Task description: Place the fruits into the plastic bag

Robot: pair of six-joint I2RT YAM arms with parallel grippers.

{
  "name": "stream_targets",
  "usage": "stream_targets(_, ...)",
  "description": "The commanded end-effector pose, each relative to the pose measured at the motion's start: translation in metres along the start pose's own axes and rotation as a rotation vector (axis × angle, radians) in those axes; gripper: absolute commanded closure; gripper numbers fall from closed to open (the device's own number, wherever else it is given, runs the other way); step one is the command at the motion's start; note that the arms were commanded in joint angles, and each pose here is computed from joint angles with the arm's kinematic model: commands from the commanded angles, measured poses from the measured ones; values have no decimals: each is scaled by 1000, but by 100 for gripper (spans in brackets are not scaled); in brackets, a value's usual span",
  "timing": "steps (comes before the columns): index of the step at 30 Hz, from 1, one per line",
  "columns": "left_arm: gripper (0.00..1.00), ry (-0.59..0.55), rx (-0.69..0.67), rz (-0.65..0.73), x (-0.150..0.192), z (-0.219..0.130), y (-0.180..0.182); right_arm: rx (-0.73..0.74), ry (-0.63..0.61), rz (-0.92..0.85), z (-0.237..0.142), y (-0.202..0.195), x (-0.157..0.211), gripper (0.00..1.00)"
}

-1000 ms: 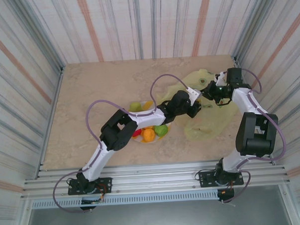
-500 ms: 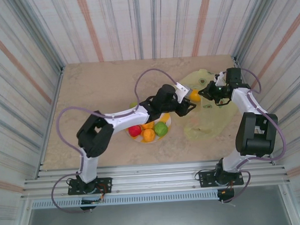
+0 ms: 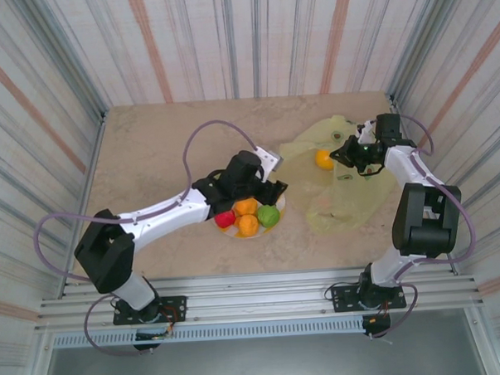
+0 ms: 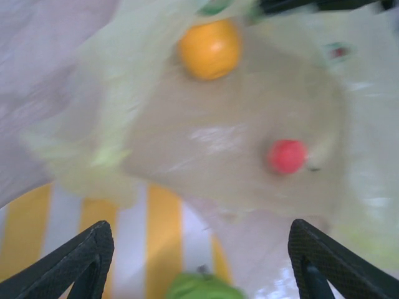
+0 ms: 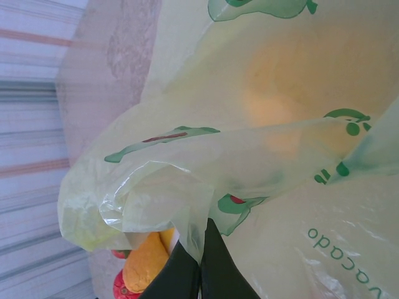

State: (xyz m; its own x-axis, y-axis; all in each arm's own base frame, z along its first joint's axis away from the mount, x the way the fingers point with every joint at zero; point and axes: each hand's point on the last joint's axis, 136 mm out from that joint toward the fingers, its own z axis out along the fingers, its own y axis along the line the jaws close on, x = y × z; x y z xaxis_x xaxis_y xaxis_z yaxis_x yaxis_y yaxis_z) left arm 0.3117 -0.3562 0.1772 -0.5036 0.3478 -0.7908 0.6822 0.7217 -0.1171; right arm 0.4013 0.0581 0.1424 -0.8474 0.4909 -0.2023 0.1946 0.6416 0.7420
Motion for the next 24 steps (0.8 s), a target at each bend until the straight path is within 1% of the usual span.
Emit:
stream_targets(1, 22, 127, -153, -53, 23, 15, 40, -16, 4, -18, 1, 2, -2, 100)
stream_targets(3, 20, 147, -185, -49, 26, 27, 48, -15, 4, -16, 0, 1, -1, 100)
stream_targets(8, 19, 160, -157, -71, 23, 65, 54, -18, 0, -15, -1, 2, -2, 100)
stream_targets(11, 22, 161, -155, -84, 20, 85, 61, -20, -4, -16, -3, 4, -1, 100)
stream_targets(12, 25, 158, -139, -88, 19, 92, 61, -19, -4, -16, -3, 4, -1, 100)
stream_targets(13, 31, 148, -121, -88, 15, 98, 60, -19, -5, -16, -4, 4, -2, 100)
stream_targets(15, 46, 125, -98, -82, 7, 106, 59, -20, -8, -17, -5, 5, -2, 100)
stream_targets(17, 60, 124, -71, -79, 1, 110, 56, -18, -14, -23, -7, 6, -3, 100)
stream_targets(19, 78, 125, -34, -81, -5, 107, 49, 4, -22, -29, -11, 3, -5, 100)
stream_targets(20, 86, 120, -8, -89, -9, 102, 44, 28, -28, -37, -13, -1, -5, 100)
stream_targets(21, 92, 109, 20, -100, -14, 95, 38, 54, -32, -47, -16, -4, -6, 100)
stream_targets(24, 100, 87, 101, -120, -30, 69, 22, 118, -47, -75, -23, -10, -7, 100)
